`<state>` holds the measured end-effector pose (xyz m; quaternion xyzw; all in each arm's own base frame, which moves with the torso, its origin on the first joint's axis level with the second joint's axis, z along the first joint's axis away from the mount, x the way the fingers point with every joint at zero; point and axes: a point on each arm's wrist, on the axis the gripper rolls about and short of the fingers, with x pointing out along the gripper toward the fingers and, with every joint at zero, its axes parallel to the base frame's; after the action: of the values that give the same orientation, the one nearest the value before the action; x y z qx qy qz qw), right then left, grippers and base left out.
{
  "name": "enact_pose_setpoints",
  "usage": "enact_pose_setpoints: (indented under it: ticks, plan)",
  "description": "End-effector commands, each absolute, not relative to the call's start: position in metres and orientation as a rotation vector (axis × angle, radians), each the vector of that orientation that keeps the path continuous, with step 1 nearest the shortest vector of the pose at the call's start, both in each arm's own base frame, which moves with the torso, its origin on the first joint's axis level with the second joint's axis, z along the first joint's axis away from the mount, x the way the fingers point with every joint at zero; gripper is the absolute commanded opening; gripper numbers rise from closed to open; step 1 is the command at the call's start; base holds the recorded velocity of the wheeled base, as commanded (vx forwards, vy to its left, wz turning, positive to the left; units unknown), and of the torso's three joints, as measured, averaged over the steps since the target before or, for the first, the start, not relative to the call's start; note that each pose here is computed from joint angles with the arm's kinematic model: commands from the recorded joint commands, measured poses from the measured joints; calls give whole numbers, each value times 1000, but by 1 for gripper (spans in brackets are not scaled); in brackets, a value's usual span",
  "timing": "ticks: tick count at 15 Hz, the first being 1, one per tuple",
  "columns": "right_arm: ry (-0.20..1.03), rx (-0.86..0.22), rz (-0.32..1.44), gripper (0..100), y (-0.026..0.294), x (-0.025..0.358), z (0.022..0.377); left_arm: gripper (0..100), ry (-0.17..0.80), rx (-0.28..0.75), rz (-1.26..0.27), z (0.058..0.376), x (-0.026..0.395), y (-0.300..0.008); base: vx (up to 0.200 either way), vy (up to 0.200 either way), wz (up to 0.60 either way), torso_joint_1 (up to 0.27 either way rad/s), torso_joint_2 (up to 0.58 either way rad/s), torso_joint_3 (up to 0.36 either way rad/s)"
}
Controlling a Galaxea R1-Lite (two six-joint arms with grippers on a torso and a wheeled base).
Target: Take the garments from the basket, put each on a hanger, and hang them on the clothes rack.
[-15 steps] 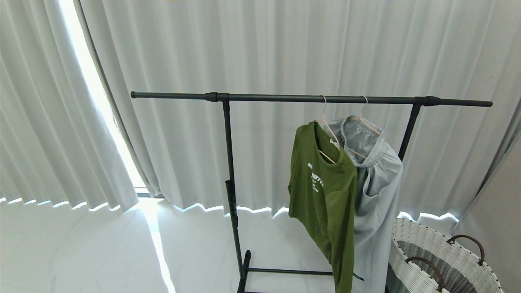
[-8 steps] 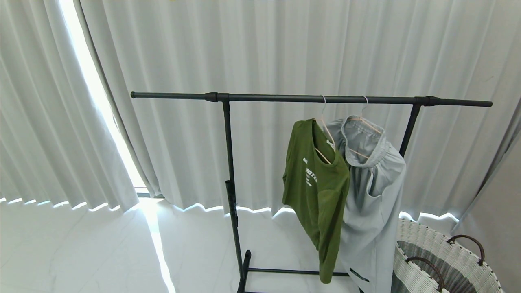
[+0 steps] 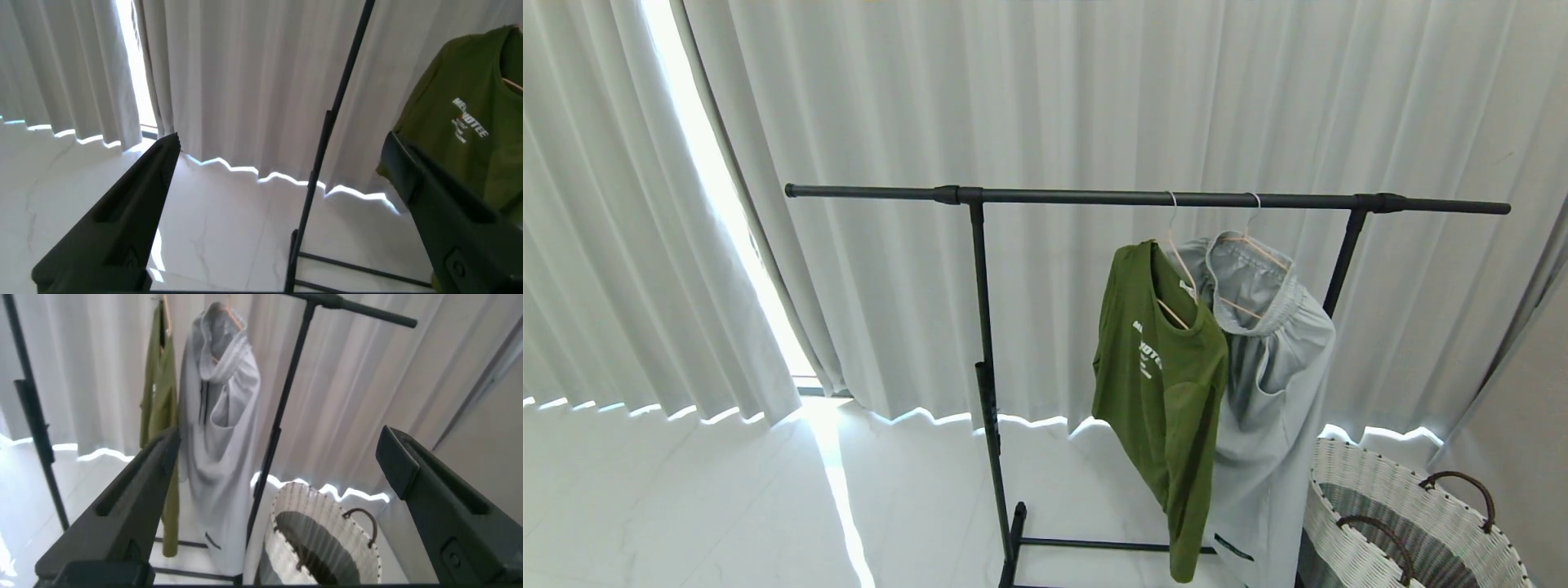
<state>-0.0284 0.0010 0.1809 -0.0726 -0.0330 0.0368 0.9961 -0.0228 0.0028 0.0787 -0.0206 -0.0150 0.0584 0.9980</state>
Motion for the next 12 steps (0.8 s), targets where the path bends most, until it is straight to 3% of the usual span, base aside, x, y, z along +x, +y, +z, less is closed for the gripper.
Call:
enact_pose_setpoints:
  ticks: [1, 4, 8, 10, 12]
  plan:
    - [-118, -147, 76, 100, 1, -45, 164, 100, -31, -42, 118, 79, -23, 3, 0, 0, 0, 0, 0, 0]
    - [-111, -149, 83, 100, 1, -55, 148, 100, -31, -42, 118, 79, -23, 3, 0, 0, 0, 0, 0, 0]
    - [-37, -124, 96, 100, 1, -37, 116, 100, -31, -42, 118, 79, -23, 3, 0, 0, 0, 0, 0, 0]
    - [-42, -132, 73, 100, 2, -23, 79, 100, -31, -42, 118, 79, -23, 3, 0, 0, 0, 0, 0, 0]
    - [4, -70, 63, 100, 1, -23, 75, 100, -31, -40, 118, 79, -23, 3, 0, 0, 0, 0, 0, 0]
